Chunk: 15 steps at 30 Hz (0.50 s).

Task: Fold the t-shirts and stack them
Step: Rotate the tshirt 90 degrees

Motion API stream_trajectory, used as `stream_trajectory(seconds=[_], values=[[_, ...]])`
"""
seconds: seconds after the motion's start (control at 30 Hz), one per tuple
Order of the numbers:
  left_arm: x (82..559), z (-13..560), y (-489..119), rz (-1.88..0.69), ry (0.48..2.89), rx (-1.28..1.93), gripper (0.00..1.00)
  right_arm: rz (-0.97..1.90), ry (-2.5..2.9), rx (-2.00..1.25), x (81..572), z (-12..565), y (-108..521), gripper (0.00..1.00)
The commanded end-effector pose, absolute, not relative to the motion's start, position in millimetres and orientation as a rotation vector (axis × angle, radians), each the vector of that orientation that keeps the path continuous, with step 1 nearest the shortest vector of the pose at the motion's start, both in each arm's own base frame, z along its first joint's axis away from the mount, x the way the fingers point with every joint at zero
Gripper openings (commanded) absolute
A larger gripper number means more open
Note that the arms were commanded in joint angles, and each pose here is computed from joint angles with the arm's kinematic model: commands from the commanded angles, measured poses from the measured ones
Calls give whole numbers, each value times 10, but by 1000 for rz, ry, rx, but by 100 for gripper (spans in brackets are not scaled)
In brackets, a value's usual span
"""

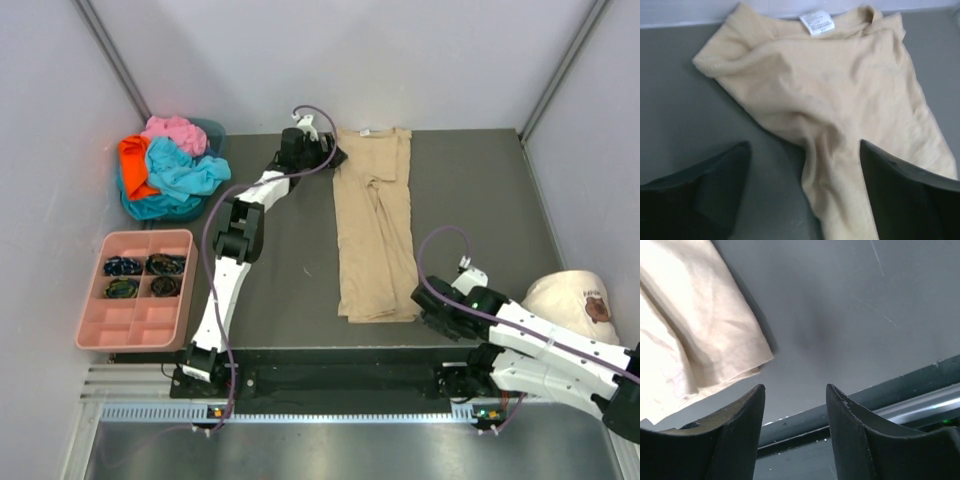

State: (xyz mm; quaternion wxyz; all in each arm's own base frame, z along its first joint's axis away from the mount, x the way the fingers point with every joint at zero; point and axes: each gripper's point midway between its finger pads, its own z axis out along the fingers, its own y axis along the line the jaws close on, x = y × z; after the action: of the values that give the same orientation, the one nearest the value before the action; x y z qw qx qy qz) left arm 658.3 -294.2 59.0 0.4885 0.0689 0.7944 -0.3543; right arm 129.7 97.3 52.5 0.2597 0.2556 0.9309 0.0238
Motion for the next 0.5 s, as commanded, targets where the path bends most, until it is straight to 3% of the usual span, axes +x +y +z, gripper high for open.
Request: stream_trajectory(seconds=[0.0, 0.23, 0.27, 0.33, 0.37, 0.43, 0.47], values=[[6525, 655, -2810, -786, 1973, 175, 99, 129, 2449, 654, 1504, 721, 1125, 54], [6429, 927, -2617, -792, 1977, 137, 99, 103, 2356, 627, 1774, 913, 1137, 58], [6310, 761, -2569, -782, 2016, 120, 99, 103, 2349, 629, 1815, 926, 1133, 58], [6188, 1020, -2523, -782, 1989, 93, 99, 105, 2328, 634, 1949, 968, 1113, 58], [6033, 800, -2432, -754, 2040, 51, 99, 104, 2322, 637, 1989, 982, 1099, 58], [5844, 1045, -2376, -771, 2022, -6, 99, 102, 2322, 615, 2074, 992, 1088, 58], [5619, 807, -2321, -770, 2060, -34, 99, 114, 2305, 641, 2163, 1013, 1066, 59]])
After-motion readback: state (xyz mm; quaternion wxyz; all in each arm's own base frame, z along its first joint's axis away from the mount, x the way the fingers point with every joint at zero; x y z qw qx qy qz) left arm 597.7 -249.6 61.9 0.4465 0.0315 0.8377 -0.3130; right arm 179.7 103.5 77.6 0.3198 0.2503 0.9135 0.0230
